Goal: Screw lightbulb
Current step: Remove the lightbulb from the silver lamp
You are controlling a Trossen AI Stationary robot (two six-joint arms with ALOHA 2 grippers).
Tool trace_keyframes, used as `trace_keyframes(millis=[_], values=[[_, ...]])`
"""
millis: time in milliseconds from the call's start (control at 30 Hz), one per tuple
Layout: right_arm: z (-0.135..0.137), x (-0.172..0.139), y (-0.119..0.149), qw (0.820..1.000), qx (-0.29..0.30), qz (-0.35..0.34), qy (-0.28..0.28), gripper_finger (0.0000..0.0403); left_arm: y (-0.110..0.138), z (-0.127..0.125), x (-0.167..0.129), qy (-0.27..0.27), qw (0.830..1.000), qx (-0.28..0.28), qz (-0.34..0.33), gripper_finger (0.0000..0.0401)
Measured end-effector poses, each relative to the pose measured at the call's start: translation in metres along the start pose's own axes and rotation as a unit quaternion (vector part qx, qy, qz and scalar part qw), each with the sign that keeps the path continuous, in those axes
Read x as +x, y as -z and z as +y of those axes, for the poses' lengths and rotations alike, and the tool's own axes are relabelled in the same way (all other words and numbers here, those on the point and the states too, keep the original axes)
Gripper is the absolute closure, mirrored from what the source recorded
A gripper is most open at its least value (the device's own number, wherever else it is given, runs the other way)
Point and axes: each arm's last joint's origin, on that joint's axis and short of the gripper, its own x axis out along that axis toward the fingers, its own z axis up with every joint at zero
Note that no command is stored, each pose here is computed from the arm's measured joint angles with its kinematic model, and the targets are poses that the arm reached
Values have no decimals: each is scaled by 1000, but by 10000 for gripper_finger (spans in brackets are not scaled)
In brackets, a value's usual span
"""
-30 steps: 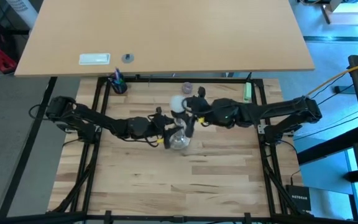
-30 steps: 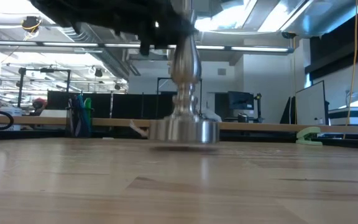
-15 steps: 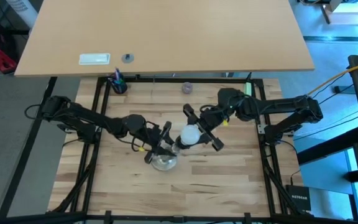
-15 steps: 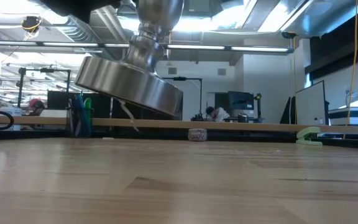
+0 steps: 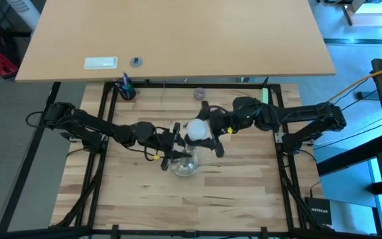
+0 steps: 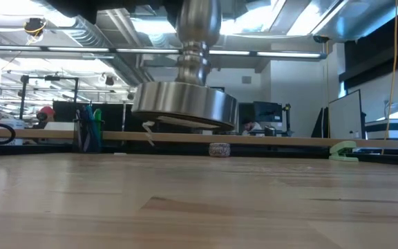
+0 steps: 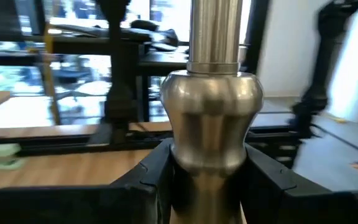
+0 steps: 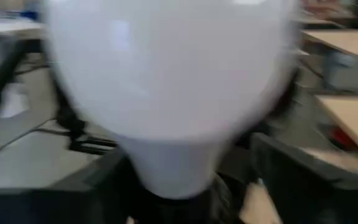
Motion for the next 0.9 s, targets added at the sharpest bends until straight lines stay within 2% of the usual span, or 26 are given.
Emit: trace_keyframes(millis=[133, 233, 333, 433, 567, 733, 833, 900], values=[[-2, -16, -3, 995, 34, 28, 88, 27, 0, 2, 0, -57, 998, -4, 0, 281], [-3, -26, -4, 986, 60, 43, 151, 14, 2, 6, -1, -121, 993, -4, 9, 281], [-2, -30, -7, 979, 83, 32, 185, 34, 4, 10, -2, -192, 981, -13, 13, 281], [2, -23, -7, 969, 80, 7, 233, 59, 4, 11, -3, -246, 969, -10, 14, 281], [0, -7, -3, 954, 67, -23, 290, 86, 5, 10, -4, -273, 962, -11, 14, 281], [-5, 6, 4, 940, 51, -33, 336, 126, 5, 9, -4, -275, 961, -15, 13, 281], [-5, 6, 4, 938, 34, -27, 344, 188, 5, 7, -4, -273, 962, -12, 15, 281], [-2, 3, 2, 950, 33, -26, 311, 247, 5, 6, -3, -269, 963, -6, 15, 281]])
